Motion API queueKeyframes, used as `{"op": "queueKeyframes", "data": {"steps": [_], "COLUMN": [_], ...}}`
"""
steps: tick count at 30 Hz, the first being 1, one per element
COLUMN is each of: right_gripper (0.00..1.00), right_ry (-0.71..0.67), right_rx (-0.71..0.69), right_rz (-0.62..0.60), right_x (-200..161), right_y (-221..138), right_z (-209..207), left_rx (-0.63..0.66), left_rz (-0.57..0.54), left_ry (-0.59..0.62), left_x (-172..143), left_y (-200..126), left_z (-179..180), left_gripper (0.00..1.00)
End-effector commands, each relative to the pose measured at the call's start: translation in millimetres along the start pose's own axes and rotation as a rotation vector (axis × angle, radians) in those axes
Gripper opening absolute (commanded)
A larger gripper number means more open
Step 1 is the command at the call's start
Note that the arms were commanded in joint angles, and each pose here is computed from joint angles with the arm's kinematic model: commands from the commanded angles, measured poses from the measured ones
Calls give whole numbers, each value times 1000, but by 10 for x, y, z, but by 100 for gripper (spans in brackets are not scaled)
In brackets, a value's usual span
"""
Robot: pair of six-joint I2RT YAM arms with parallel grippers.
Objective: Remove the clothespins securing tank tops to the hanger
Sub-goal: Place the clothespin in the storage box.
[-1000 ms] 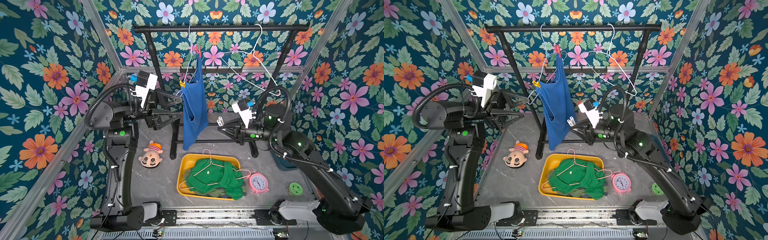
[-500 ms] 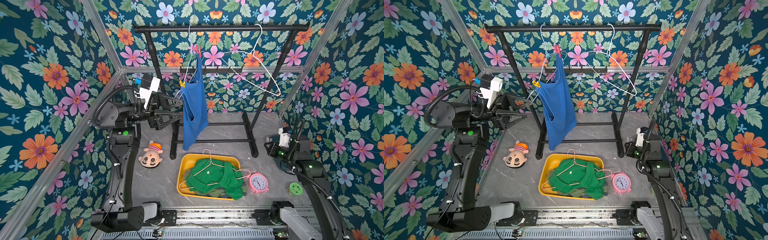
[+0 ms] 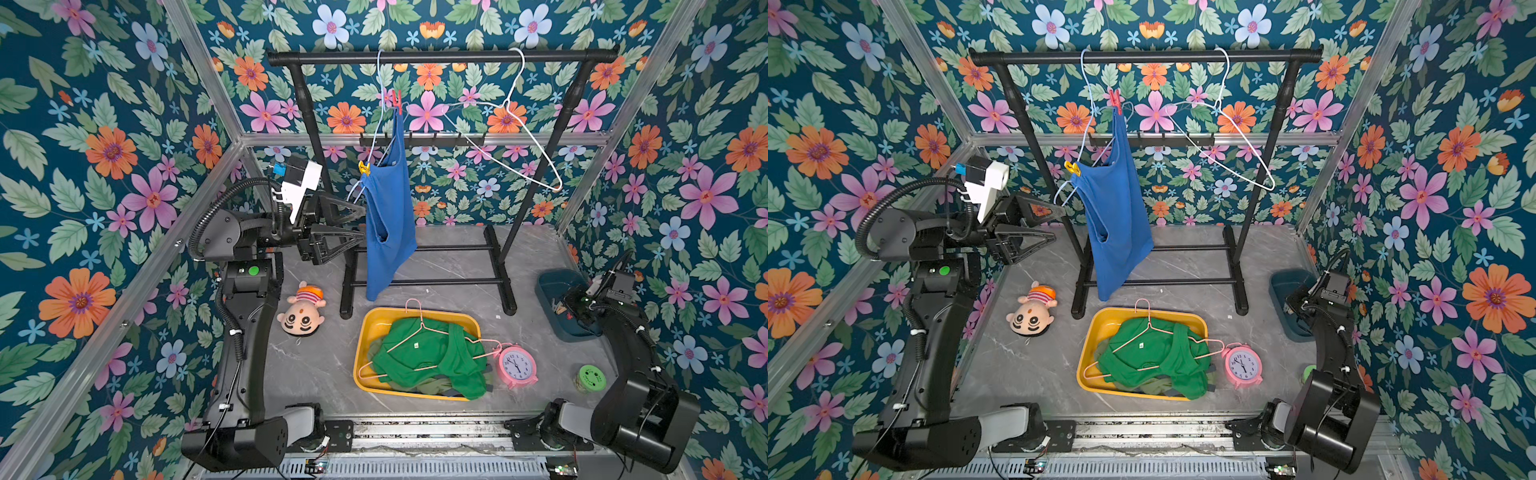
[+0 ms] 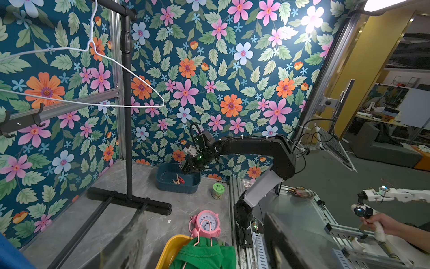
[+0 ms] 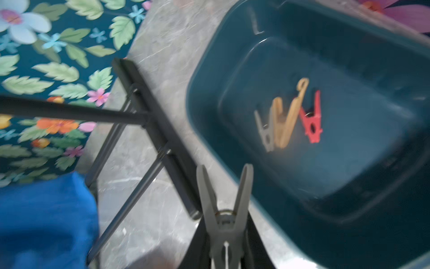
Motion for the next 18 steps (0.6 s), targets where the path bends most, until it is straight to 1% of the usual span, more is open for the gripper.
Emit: {"op": "queueKeyframes", "data": {"steps": [1,4,6,8,9,13,18], "right_gripper": [7,10,16,20,24,36,43], "right_ry": [-14,4,12,20,27,34,16], "right_rx": [-41,-80,-83,-100,-106,-135,-158], "right_rz": [-8,36,69,104,111,116,122], "right_x": [160,153,138,125,120,139,177], "right_y": [205,409,533,608,639,688,677], "right_z": [-88,-204,-248,-282,-299,-345,-351], "left_rx": [-20,-18,-18,-16,-15,-12,-16], "left_rz": [26,25,24,23,22,18,23], "left_ry": [27,18,16,13,12,11,10], "left_x": [-15,-38,-54,-71,-79,-101,-131], "left_y": [0,-1,-1,-5,-6,-8,-10], "left_z": [-38,-16,-12,-21,-20,-31,-60], "left_gripper": [81,81,81,81,81,81,81]}}
Point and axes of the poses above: each gripper's point midway between its finger pads, its own y axis out along the fingers, its own z axis along the line the jaws close on, x = y × z, the point moved 3 cm from there along -y, back along the fingers, and after that the axes turned 1 degree about -y, right-handed, at the moved point
